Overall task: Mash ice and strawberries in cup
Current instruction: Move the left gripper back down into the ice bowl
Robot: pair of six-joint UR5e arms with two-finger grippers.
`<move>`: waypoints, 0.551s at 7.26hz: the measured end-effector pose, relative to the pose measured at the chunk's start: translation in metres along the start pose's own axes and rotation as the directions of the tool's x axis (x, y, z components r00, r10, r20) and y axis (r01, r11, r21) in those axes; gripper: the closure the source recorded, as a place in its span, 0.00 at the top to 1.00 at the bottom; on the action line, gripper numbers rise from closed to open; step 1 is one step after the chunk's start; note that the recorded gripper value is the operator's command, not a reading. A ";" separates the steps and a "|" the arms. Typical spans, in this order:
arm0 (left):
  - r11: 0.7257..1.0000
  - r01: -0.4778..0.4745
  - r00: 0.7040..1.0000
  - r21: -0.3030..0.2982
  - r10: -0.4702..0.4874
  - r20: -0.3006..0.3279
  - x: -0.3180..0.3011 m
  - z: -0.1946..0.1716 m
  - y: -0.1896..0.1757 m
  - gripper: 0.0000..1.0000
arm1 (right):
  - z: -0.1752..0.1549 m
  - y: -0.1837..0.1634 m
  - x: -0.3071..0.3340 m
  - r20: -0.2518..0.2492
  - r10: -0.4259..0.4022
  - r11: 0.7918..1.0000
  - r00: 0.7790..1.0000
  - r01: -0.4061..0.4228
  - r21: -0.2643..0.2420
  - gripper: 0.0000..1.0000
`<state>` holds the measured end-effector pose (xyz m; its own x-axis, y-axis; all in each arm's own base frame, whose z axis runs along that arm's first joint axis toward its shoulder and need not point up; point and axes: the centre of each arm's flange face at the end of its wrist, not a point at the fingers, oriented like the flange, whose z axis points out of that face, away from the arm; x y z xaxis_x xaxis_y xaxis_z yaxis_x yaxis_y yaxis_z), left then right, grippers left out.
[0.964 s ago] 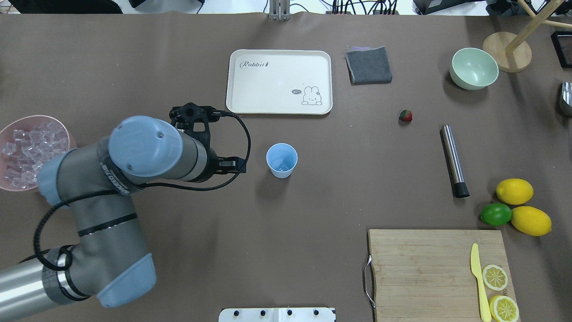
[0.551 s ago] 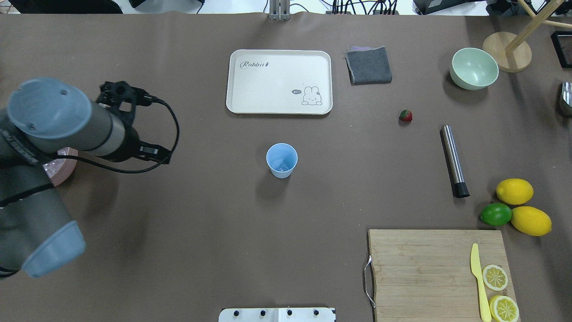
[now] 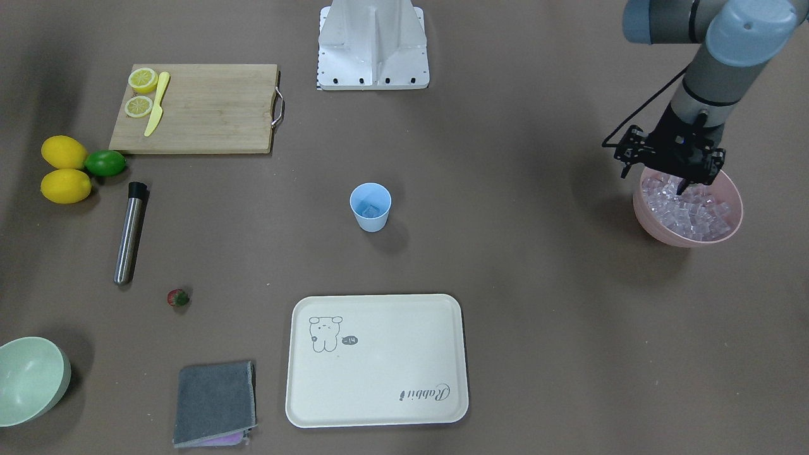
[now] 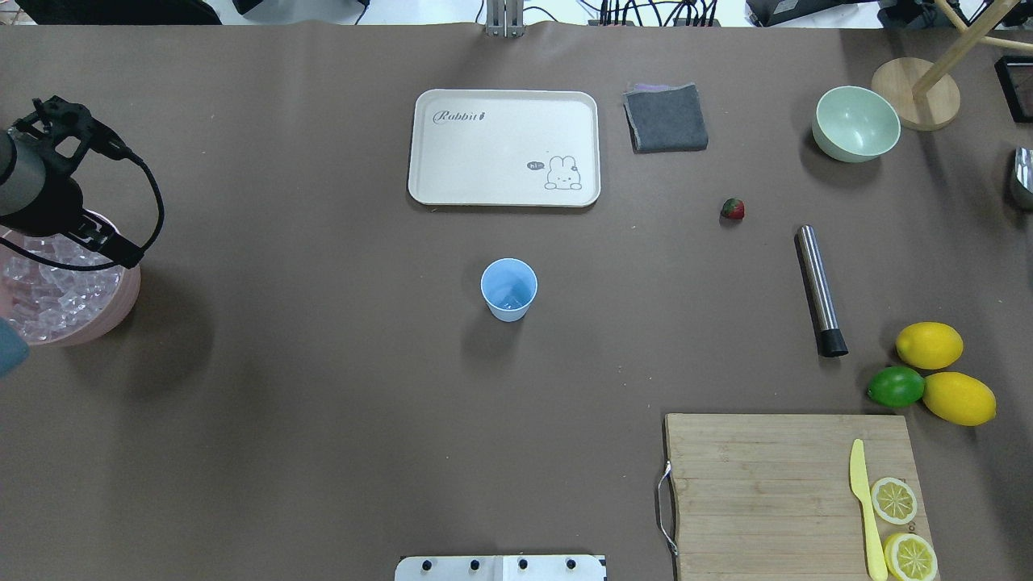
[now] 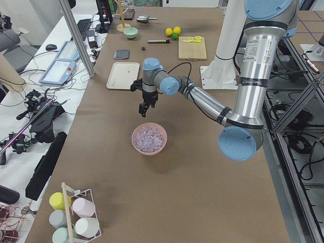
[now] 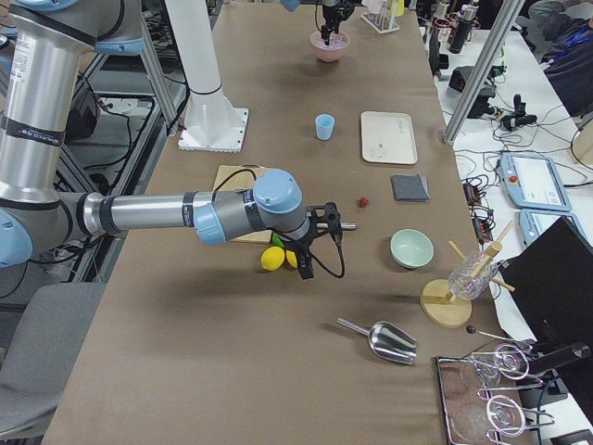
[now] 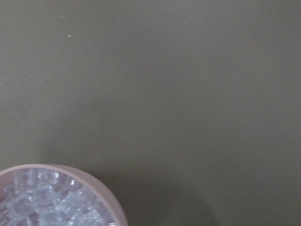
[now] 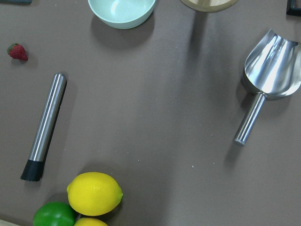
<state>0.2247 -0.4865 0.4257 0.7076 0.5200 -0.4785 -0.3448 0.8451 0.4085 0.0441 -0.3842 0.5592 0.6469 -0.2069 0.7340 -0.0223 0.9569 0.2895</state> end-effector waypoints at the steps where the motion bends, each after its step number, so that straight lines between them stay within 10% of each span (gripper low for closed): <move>1: 0.999 -0.044 0.999 0.001 0.044 -0.011 -0.020 0.015 0.003 0.98 | 0.000 0.000 0.000 0.000 0.000 1.000 1.000 0.000 0.000 1.00; 4: 0.995 -0.095 0.990 -0.009 0.093 -0.105 -0.061 0.055 0.039 0.98 | 0.000 0.000 0.000 0.000 -0.001 1.000 1.000 0.001 0.001 1.00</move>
<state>0.2019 -0.4927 0.5135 0.6036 0.6067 -0.5173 -0.4161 0.7931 0.4447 0.0441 -0.3845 0.5589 0.6468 -0.2079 0.7338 -0.0224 0.9566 0.2907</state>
